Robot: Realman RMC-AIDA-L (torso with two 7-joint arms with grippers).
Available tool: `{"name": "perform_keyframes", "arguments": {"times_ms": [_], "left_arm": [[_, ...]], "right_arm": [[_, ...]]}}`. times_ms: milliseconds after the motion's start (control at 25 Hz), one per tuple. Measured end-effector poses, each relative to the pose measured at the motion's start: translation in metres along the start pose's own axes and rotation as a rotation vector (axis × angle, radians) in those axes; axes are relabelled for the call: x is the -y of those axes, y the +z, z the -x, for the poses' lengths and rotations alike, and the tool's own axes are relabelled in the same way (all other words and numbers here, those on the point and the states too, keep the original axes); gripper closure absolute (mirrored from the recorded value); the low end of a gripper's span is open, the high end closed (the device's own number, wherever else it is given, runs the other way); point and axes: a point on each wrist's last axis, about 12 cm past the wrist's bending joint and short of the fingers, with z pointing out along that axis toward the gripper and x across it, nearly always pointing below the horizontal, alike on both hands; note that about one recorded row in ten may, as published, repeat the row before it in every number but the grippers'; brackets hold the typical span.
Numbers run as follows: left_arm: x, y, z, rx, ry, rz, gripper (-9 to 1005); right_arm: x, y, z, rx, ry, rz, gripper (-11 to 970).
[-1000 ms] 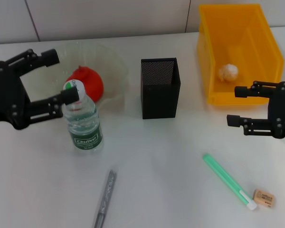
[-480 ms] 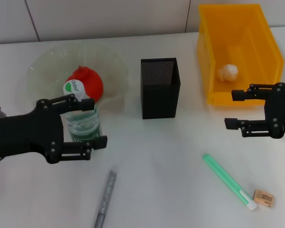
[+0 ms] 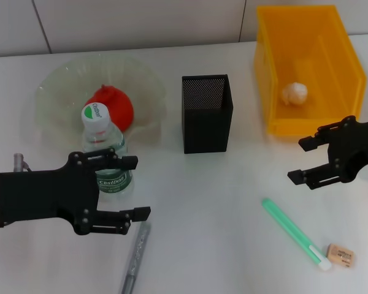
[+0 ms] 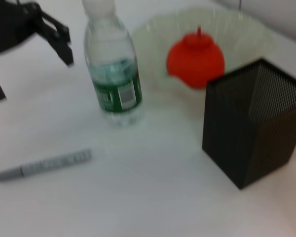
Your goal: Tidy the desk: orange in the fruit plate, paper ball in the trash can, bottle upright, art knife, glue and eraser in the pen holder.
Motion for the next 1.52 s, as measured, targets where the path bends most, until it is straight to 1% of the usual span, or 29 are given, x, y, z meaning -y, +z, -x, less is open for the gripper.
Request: {"name": "perform_keyframes", "arguments": {"times_ms": [40,80,120,200,280,320,480,520,640,680,880,1080,1240,1520], "left_arm": [[0.000,0.000,0.000,-0.001,0.000,-0.002,132],[0.001,0.001,0.000,-0.003,-0.001,-0.007,132],[0.001,0.002,-0.001,-0.004,-0.005,-0.011,132],[0.002,0.003,-0.002,-0.004,-0.010,-0.014,132],[0.003,0.003,-0.004,-0.004,-0.015,-0.014,132],[0.003,0.003,-0.004,-0.004,-0.015,-0.014,132],[0.005,0.003,-0.005,-0.005,-0.021,-0.021,132],[0.006,0.003,-0.006,-0.006,-0.021,-0.022,132],[0.006,0.004,-0.005,-0.006,-0.020,-0.029,132],[0.006,0.004,-0.005,-0.006,-0.018,-0.033,132],[0.005,0.006,-0.002,-0.004,-0.009,-0.045,133],[0.004,0.008,-0.001,-0.004,-0.001,-0.051,133],[0.003,0.009,0.000,-0.003,0.001,-0.052,133],[0.003,0.010,0.000,-0.001,-0.003,-0.051,133]], "right_arm": [[-0.002,0.000,0.005,-0.032,-0.004,-0.011,220],[-0.006,0.000,0.020,-0.119,-0.015,-0.051,220],[-0.006,0.000,0.020,-0.119,-0.015,-0.051,220],[-0.009,0.002,0.031,-0.190,-0.017,-0.085,220],[-0.014,0.006,0.044,-0.273,0.003,-0.102,220],[-0.014,0.006,0.044,-0.273,0.003,-0.102,220],[-0.024,0.013,0.062,-0.351,0.036,-0.090,221],[-0.024,0.013,0.062,-0.351,0.036,-0.090,221],[-0.027,0.016,0.069,-0.380,0.077,-0.079,222],[-0.028,0.020,0.073,-0.408,0.108,-0.067,223],[-0.029,0.026,0.073,-0.440,0.153,-0.046,225],[-0.025,0.038,0.064,-0.467,0.220,-0.026,226],[-0.023,0.044,0.060,-0.479,0.232,-0.017,227],[-0.026,0.054,0.058,-0.502,0.206,-0.024,228]]}}
